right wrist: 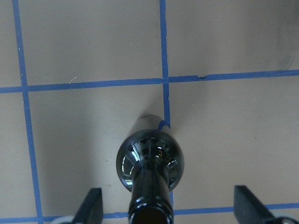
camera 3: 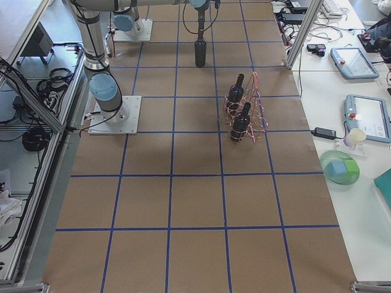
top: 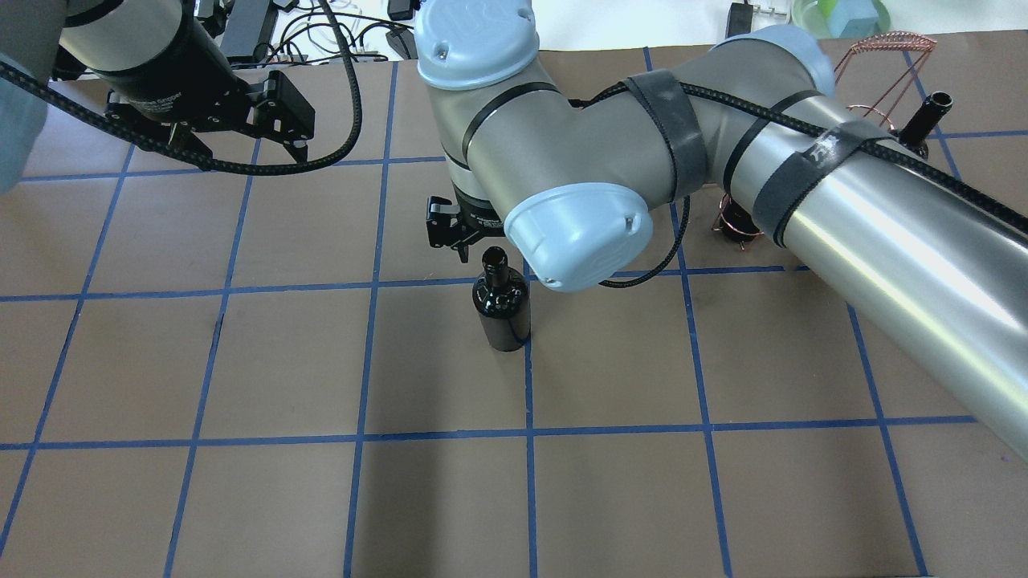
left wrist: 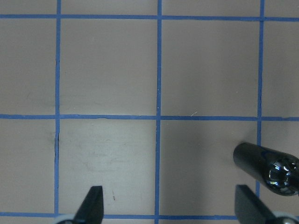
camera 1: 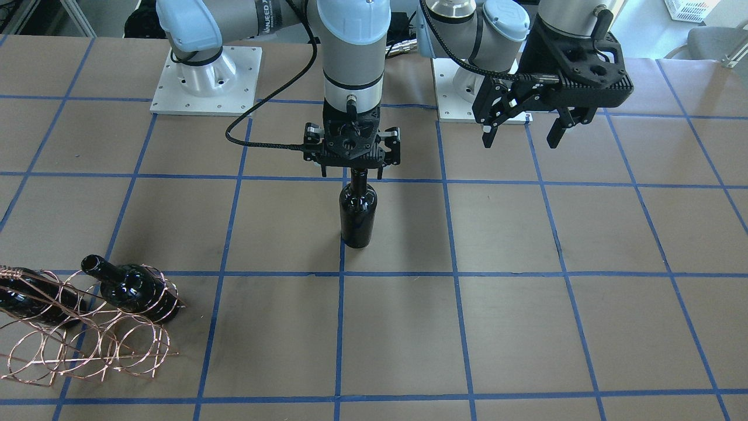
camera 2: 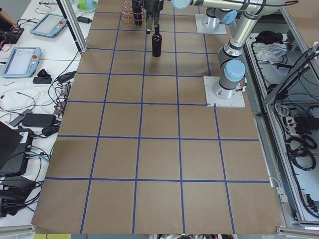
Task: Place wine into wine basket
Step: 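Lower the right gripper around the bottle neck and close it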
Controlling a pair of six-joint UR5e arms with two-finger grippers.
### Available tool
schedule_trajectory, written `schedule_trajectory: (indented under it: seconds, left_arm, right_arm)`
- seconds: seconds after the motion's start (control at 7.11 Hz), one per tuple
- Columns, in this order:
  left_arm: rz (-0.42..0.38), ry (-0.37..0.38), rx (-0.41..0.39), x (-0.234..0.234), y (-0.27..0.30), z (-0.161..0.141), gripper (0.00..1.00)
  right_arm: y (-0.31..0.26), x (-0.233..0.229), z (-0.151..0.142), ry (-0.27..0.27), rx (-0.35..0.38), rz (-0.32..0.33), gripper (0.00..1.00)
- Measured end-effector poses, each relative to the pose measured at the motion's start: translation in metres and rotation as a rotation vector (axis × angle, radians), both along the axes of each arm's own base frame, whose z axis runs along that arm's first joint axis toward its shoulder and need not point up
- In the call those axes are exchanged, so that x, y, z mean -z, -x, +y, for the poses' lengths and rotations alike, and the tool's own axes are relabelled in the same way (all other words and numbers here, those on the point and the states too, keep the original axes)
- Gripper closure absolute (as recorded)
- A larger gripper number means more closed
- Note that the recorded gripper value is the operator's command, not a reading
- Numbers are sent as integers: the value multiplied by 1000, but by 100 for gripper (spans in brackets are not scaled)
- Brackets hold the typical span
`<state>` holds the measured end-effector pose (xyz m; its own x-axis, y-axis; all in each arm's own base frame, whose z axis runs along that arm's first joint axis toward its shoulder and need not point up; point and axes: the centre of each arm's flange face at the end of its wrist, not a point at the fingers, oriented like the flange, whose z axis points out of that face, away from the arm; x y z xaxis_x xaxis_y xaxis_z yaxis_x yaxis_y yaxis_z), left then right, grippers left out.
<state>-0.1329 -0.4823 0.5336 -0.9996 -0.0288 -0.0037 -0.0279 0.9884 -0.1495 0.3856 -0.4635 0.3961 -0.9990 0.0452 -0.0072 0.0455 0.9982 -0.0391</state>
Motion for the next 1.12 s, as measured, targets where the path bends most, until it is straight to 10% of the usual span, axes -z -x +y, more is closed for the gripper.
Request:
schedule_trajectory:
  seconds: [1.12]
  left_arm:
    - [-63,12,-25,-3,-12,1,0]
  right_arm:
    - [-6,25,-9,-26,0,11,32]
